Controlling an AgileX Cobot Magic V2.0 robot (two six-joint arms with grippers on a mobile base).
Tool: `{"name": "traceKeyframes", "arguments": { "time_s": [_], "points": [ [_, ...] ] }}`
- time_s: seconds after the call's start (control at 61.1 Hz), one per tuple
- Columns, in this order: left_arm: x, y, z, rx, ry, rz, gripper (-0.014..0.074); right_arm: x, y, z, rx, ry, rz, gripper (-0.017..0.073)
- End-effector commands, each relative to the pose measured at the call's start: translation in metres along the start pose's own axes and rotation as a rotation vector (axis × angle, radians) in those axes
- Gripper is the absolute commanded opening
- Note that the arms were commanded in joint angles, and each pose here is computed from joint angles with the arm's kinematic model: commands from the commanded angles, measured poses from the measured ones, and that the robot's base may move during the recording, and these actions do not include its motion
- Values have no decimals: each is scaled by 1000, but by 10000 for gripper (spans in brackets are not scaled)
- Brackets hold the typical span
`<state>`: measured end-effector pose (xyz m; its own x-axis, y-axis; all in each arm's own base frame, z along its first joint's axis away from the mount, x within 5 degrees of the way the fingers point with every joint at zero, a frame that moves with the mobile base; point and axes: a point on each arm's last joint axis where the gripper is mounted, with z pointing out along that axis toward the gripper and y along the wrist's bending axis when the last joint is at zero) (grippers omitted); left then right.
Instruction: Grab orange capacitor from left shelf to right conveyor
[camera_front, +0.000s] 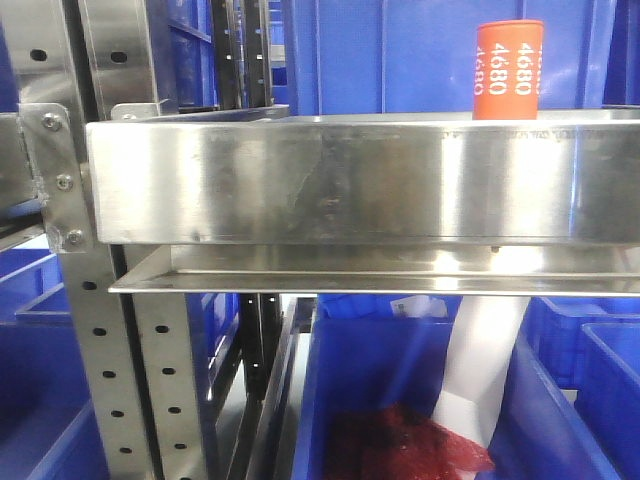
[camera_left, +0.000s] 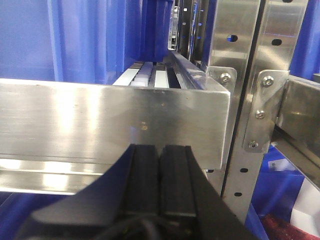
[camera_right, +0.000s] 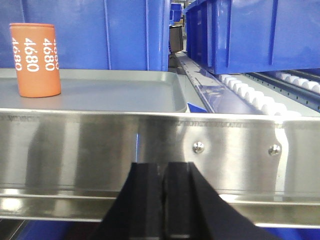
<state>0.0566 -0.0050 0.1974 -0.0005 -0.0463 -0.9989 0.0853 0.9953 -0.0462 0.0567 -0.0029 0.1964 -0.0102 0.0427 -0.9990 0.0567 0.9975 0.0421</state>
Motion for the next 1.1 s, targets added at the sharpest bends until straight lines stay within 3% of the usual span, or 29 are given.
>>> {"name": "traceKeyframes", "arguments": {
  "time_s": [0.0,1.08],
  "points": [
    [-10,0,-1,-4,-104,-3,-127,-11,-1,-2,7,-113,2,56],
    [-10,0,-1,-4,-104,-3,-127,-16,-1,-3,11,-172,2,56]
  ]
}}
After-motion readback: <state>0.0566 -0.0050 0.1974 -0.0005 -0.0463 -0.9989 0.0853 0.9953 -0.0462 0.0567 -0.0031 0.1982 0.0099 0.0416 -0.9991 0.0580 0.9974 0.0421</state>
